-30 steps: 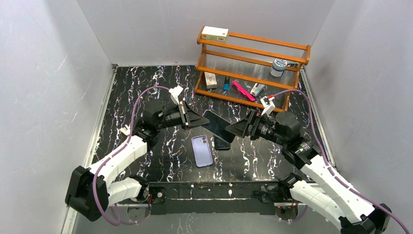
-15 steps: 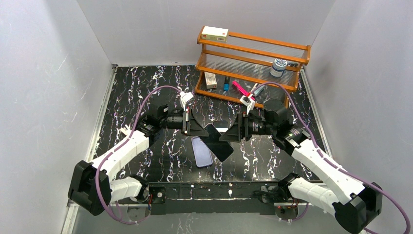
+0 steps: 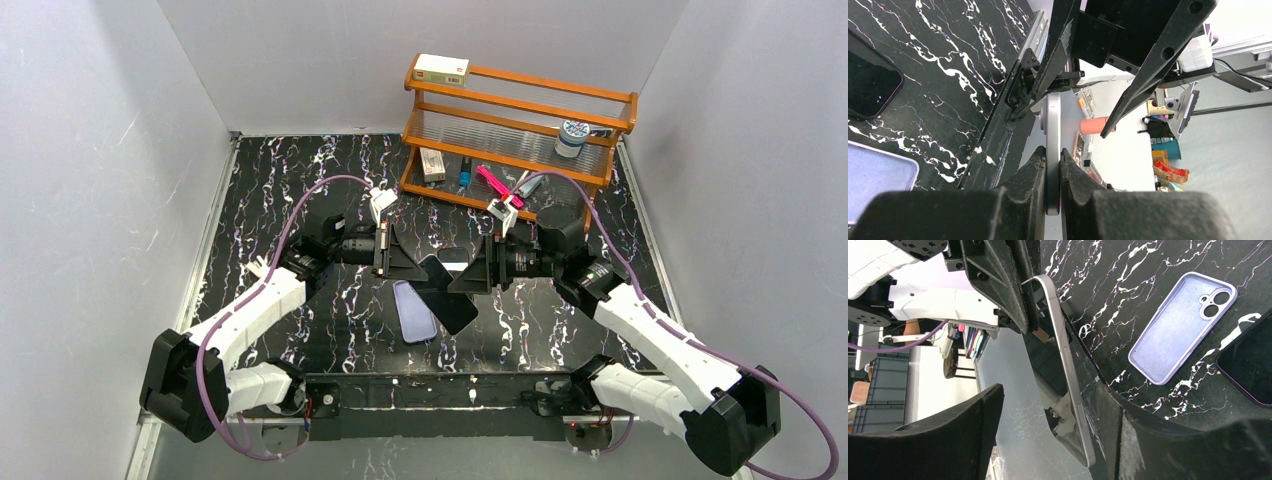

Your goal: Put the phone into the phone case

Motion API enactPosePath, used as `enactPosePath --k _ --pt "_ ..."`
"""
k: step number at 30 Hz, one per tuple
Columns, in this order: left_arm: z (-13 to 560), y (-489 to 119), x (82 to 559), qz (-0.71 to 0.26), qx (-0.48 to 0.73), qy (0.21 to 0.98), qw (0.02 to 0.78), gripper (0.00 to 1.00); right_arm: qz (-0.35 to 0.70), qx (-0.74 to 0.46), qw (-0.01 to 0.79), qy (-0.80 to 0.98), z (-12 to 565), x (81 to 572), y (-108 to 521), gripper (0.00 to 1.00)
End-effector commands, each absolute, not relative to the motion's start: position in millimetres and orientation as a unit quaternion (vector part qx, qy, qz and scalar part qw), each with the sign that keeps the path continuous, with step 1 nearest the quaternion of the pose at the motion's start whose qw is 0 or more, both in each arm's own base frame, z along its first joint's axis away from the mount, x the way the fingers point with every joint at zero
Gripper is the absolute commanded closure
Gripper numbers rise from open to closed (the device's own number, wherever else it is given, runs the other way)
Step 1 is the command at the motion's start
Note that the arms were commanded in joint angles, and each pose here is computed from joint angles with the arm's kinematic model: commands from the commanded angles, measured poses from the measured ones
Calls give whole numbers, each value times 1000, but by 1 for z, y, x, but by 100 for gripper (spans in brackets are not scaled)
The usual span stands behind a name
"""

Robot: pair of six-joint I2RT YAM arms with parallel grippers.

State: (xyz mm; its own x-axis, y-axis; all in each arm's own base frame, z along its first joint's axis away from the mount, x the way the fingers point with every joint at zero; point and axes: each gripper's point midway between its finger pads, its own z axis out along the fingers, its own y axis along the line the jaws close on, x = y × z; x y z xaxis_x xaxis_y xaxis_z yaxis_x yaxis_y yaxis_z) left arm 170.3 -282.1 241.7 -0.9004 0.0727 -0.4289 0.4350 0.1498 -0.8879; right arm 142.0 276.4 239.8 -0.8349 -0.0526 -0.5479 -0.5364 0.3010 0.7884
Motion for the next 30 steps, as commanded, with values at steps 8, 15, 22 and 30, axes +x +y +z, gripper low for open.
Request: enactPosePath --k 8,15,22,30 --pt "262 -283 165 -645 201 722 149 100 600 -216 179 749 232 129 285 49" --pt "269 -283 167 -644 196 723 154 85 610 -218 174 741 234 127 286 96" --pt "261 -272 198 -546 157 790 228 33 613 -183 187 745 235 134 287 99" --pt "259 -232 240 -413 70 836 355 2 597 -99 176 777 209 149 287 99"
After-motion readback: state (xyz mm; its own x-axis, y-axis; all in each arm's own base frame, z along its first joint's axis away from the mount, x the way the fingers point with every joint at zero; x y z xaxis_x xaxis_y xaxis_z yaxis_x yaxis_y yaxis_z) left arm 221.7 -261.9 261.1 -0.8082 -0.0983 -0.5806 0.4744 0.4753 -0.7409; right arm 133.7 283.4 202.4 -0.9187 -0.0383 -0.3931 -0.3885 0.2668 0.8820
